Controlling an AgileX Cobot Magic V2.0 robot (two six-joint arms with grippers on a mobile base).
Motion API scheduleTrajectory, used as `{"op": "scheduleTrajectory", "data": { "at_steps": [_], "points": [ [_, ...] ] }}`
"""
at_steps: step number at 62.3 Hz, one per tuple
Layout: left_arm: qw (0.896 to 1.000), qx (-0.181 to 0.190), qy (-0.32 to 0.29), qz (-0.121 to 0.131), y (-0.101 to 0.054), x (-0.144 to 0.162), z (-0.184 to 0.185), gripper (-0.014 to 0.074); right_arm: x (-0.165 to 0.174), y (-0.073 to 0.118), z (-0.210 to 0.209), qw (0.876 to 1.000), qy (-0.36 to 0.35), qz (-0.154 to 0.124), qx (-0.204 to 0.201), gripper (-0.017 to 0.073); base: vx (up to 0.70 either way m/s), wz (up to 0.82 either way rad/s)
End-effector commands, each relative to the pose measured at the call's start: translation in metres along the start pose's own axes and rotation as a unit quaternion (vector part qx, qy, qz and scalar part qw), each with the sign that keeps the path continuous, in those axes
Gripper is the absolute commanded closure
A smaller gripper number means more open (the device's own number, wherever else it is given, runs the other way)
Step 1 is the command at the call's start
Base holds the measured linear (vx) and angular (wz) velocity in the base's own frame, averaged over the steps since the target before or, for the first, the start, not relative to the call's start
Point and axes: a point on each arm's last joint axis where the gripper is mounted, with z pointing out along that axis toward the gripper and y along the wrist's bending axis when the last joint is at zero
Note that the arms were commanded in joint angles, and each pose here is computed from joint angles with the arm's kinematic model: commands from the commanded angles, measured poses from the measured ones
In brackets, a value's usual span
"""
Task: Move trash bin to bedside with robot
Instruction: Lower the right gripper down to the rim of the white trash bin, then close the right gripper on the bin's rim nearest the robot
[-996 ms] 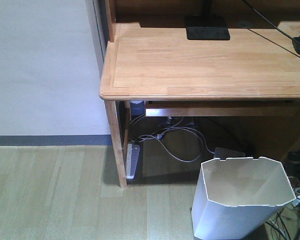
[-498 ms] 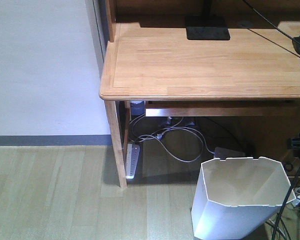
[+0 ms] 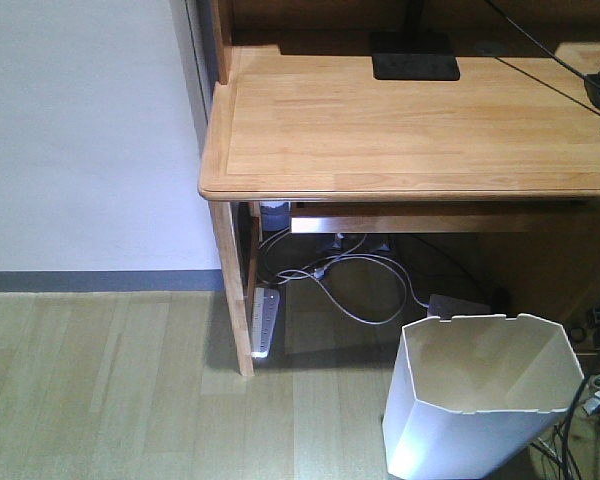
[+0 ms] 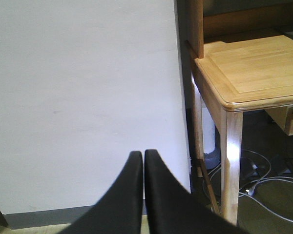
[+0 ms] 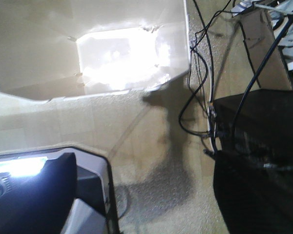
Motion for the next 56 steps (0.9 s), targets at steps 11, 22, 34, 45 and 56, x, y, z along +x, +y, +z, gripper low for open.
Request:
{"op": "scheduleTrajectory", "data": {
  "at_steps": [11,22,34,45,56],
  "points": [
    [1.000,0.006,-0.028,-0.003,-0.002,0.002,0.002,0.0599,-0.040,-0.019,0.056,1.000,-0.014,-0.019,0.008,0.0007,0.00,0.00],
    [1.000,0.006,-0.028,-0.003,-0.002,0.002,0.002,0.0599,-0.061,-0.029,0.094,1.000,-0.011,-0.020,0.007,0.0007,0.00,0.00],
    [1.000,0.006,-0.028,-0.003,-0.002,0.002,0.002,0.0599,-0.078,-0.036,0.132,0.999,-0.011,-0.032,0.007,0.0007,0.00,0.00],
    [1.000,0.006,-0.028,-0.003,-0.002,0.002,0.002,0.0599,-0.088,-0.041,0.168,0.999,-0.001,-0.043,0.006,0.0007,0.00,0.00],
    [1.000,0.006,-0.028,-0.003,-0.002,0.002,0.002,0.0599,-0.093,-0.044,0.202,0.999,0.009,-0.045,0.002,0.0007,0.00,0.00]
  ]
}}
